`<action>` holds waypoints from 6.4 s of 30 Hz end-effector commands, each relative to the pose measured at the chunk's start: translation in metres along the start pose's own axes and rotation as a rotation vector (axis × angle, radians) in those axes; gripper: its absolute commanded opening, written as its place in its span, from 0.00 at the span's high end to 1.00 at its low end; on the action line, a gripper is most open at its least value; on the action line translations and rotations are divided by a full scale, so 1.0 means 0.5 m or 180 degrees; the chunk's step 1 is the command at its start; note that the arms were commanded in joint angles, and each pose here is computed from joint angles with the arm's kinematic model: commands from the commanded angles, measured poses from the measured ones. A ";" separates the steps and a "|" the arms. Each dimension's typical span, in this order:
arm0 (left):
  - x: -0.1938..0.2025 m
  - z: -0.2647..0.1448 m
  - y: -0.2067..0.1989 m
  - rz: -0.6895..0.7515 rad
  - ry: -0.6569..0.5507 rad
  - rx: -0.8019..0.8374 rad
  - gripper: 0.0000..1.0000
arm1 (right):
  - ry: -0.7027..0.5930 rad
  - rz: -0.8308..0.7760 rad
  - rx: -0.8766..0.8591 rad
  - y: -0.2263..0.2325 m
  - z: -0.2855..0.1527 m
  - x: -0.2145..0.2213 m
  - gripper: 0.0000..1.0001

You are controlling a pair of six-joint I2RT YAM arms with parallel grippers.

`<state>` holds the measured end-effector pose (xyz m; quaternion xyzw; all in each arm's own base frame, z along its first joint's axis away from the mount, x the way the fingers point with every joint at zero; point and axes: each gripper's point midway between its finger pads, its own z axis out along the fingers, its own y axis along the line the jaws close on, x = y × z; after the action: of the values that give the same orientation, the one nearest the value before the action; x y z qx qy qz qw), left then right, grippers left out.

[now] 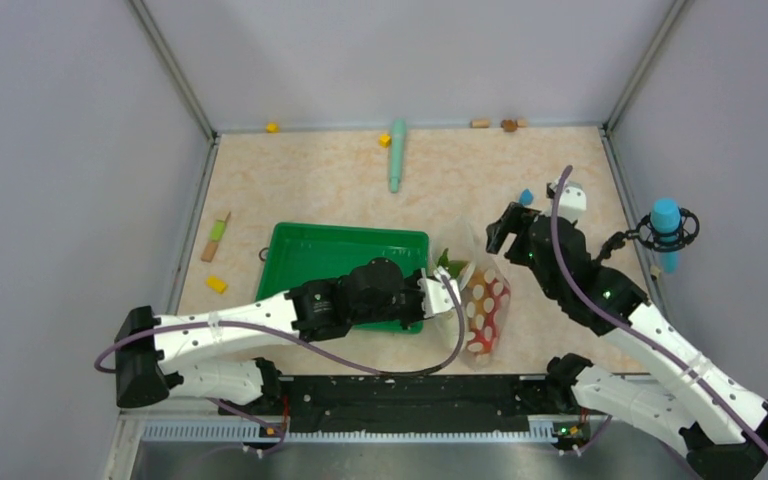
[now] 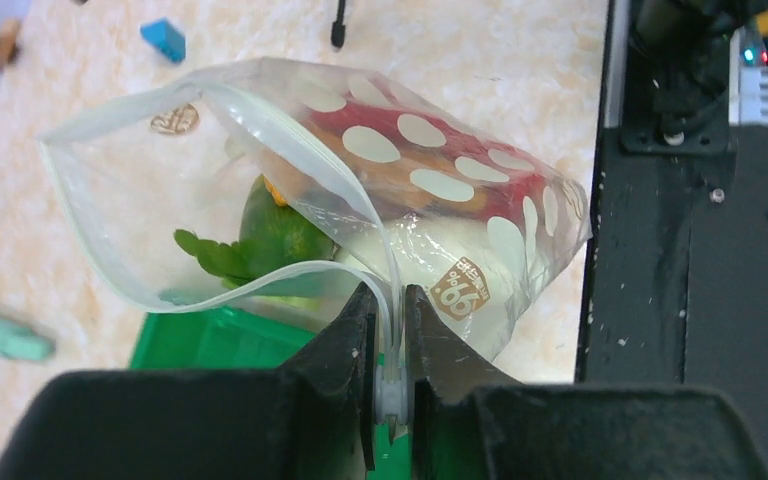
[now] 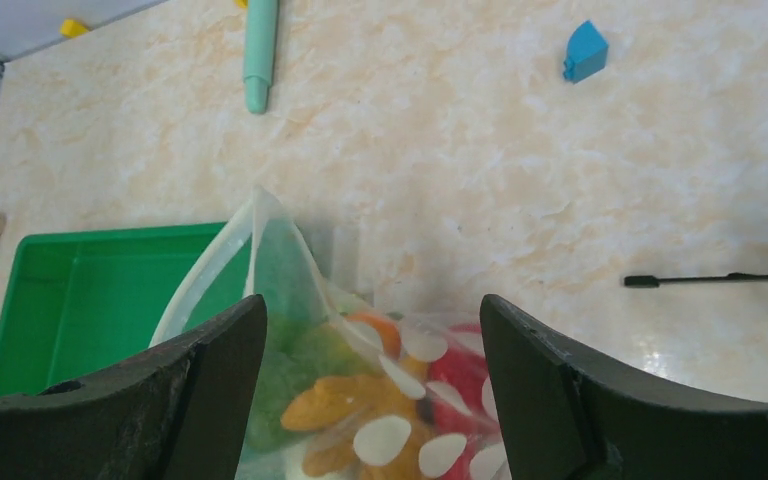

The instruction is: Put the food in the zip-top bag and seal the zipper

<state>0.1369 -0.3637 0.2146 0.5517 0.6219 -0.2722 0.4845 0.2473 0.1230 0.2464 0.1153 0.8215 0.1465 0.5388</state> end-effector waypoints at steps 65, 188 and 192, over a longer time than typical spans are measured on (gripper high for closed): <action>-0.052 -0.084 0.024 0.1756 -0.0151 0.0308 1.00 | 0.0219 -0.0115 0.0869 -0.153 -0.047 0.037 0.92; -0.051 -0.022 0.063 -0.0841 -0.1952 0.0513 0.69 | 0.0101 0.0417 0.0370 -0.129 -0.077 0.009 1.00; -0.054 -0.013 0.065 -0.0809 -0.1939 0.0535 0.80 | 0.0108 0.0420 0.0347 -0.126 -0.075 0.010 1.00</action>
<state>0.1630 -0.3539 0.2186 0.3966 0.5314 -0.5193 0.5391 0.2031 0.0565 0.2145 0.1881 0.8460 0.1111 0.4865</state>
